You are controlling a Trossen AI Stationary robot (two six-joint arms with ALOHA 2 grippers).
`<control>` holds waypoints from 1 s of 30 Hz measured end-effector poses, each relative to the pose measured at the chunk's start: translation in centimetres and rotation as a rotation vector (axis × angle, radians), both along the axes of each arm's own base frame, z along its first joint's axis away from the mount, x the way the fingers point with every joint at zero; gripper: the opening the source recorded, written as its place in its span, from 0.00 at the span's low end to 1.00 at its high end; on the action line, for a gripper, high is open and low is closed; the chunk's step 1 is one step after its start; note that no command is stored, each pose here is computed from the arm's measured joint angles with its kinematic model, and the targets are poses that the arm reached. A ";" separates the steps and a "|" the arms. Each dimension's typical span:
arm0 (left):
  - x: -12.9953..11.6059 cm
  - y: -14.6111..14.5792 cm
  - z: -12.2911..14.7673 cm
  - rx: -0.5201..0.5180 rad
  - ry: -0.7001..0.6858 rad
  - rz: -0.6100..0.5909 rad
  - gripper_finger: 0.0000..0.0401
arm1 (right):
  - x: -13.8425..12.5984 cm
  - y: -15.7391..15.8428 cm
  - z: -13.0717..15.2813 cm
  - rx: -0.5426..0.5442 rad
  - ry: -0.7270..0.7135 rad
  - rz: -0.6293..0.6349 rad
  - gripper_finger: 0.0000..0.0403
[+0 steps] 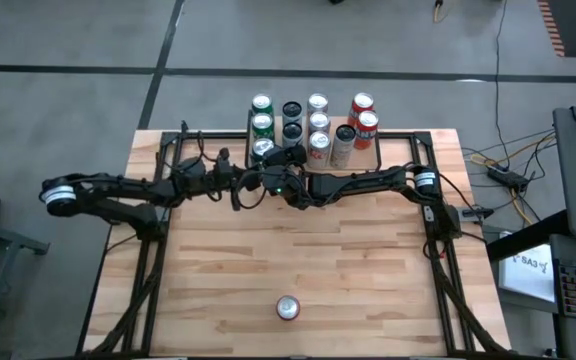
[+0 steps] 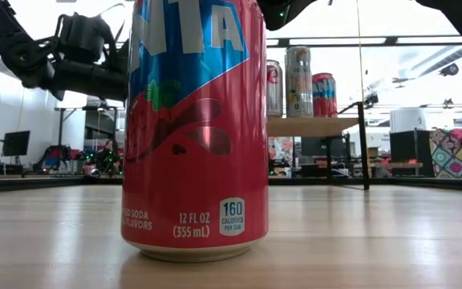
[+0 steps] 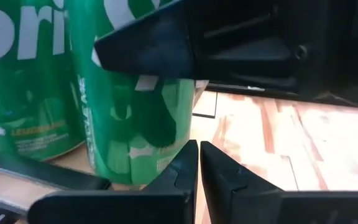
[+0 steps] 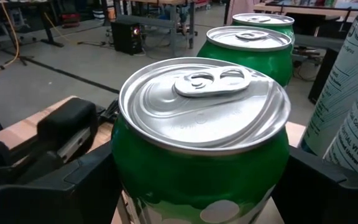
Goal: Place canned beverage on shelf
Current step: Put the green soda can on the shelf aligned with the other green soda cans
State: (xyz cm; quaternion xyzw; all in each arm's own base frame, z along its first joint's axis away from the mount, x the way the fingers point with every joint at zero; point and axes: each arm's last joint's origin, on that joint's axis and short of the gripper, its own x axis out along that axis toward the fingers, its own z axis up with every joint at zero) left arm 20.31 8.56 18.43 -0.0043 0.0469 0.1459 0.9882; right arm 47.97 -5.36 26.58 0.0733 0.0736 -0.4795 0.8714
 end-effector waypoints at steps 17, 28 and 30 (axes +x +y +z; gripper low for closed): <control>2.3 1.0 -0.9 -0.074 0.018 0.006 0.00 | 0.0 0.0 0.0 -0.011 0.018 0.005 0.81; 2.2 1.0 -0.8 -0.078 0.004 0.007 0.00 | 0.1 0.5 0.2 -0.018 0.024 0.020 0.81; 2.2 1.0 -0.8 -0.078 0.003 0.007 0.00 | 0.1 0.6 0.3 -0.019 0.024 0.022 0.81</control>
